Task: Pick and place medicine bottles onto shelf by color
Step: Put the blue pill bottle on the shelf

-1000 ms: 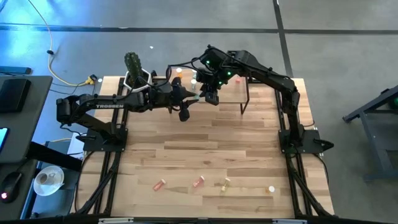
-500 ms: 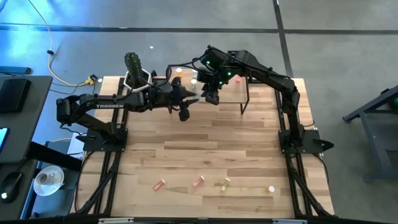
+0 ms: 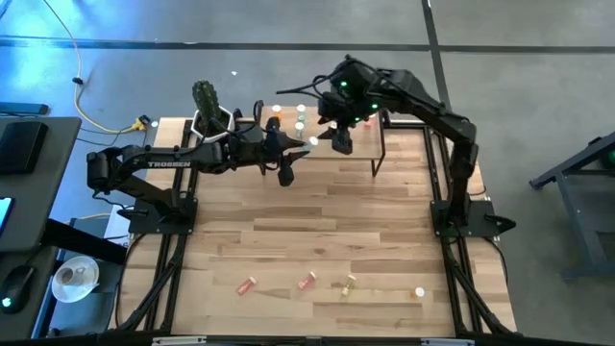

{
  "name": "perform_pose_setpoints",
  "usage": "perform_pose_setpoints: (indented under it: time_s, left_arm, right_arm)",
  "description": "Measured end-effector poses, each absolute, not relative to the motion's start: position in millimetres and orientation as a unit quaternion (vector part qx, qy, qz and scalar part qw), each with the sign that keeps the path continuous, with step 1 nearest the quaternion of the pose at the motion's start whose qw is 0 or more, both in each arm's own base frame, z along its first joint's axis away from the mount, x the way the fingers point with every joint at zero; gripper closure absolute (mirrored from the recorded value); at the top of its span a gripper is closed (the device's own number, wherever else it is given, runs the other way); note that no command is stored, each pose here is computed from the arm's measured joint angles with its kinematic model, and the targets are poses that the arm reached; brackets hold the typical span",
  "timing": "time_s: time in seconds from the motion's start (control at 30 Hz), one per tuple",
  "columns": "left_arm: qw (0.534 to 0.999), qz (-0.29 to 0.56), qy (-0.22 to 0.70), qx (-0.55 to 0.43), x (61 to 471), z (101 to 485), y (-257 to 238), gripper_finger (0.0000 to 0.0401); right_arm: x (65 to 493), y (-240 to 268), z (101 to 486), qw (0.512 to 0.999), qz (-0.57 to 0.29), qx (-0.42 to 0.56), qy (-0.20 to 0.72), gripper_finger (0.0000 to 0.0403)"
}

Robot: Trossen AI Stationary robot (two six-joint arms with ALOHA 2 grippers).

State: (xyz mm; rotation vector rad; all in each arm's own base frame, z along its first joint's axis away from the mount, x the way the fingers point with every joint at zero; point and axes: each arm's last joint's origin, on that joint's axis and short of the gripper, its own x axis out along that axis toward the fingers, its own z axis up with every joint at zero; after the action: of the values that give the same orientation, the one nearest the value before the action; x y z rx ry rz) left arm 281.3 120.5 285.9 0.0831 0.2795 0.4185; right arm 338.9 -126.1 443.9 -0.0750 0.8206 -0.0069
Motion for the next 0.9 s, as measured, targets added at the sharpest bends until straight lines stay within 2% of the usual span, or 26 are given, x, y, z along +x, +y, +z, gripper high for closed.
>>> perform_pose_setpoints:
  time_s: [0.23, 0.43, 0.57, 0.9]
  left_arm:
    - [0.973, 0.212, 0.067, 0.057, 283.7, 299.9, 121.5, 0.0309]
    - [0.979, 0.184, -0.004, 0.083, 284.9, 314.0, 119.9, 0.0309]
    - [0.983, 0.153, -0.047, 0.095, 285.0, 322.1, 117.8, 0.0309]
    - [0.977, 0.157, -0.092, 0.115, 283.7, 331.2, 117.3, 0.0309]
  right_arm:
    - [309.7, -110.8, 474.2, 0.936, 0.070, -0.081, 0.336, 0.0207]
    - [304.3, -110.7, 477.2, 0.938, 0.165, -0.099, 0.288, 0.0207]
    - [313.3, -121.4, 466.9, 0.941, 0.157, -0.104, 0.280, 0.0207]
    - [320.4, -128.3, 469.0, 0.951, 0.143, -0.126, 0.245, 0.0207]
